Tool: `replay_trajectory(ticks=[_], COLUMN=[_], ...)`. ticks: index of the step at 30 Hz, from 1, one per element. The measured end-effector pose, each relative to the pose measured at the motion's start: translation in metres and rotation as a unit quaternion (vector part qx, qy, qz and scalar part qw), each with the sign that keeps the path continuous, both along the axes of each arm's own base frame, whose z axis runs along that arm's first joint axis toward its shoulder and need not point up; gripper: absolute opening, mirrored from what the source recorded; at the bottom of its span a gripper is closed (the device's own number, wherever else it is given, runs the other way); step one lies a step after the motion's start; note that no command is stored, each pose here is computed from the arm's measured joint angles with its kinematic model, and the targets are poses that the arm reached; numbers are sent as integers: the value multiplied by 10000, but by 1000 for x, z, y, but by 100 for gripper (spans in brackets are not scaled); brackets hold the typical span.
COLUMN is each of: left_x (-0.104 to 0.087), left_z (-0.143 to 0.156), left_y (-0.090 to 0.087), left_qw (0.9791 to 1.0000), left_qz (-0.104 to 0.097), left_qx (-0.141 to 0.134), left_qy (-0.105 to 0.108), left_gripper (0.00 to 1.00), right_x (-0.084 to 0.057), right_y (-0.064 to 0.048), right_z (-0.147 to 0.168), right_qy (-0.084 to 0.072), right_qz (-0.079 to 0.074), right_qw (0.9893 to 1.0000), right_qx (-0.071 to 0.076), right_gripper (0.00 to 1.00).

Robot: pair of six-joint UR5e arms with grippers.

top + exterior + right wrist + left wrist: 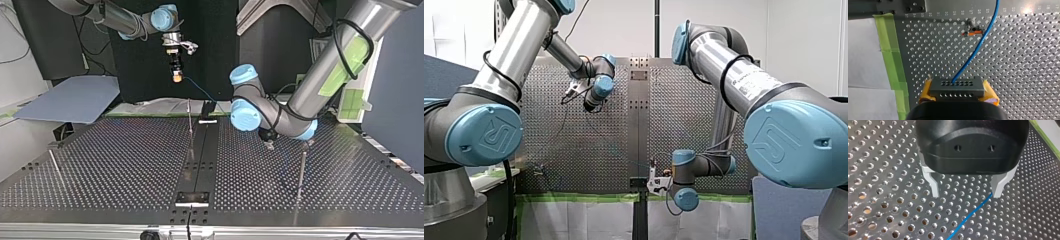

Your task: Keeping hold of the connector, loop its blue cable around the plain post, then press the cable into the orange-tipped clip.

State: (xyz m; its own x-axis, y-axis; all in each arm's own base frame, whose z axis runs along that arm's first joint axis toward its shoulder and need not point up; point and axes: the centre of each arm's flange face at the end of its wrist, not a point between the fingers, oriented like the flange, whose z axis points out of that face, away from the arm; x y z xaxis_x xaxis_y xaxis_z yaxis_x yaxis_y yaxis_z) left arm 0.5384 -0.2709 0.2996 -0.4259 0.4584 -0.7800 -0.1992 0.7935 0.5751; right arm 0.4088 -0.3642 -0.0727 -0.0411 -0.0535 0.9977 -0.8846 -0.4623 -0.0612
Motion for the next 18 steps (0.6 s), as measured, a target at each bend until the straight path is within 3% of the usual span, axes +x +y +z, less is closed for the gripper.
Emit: replay_trajectory(ticks=[9, 18], left_x=[4, 16], left_z=[-26, -38], left_y=[-5, 5], left_qw=[9998, 9998], left_qz=[-31, 132], left_qx=[67, 61], left_qy=[174, 122], left_gripper=[100, 100], right_x=[1, 2], right_y=[1, 1], right_z=[0, 1], right_qy=[-9, -40], right_qz=[16, 19], right_qw=[10000, 10000], right_qx=[-6, -35], right_gripper=[0, 0])
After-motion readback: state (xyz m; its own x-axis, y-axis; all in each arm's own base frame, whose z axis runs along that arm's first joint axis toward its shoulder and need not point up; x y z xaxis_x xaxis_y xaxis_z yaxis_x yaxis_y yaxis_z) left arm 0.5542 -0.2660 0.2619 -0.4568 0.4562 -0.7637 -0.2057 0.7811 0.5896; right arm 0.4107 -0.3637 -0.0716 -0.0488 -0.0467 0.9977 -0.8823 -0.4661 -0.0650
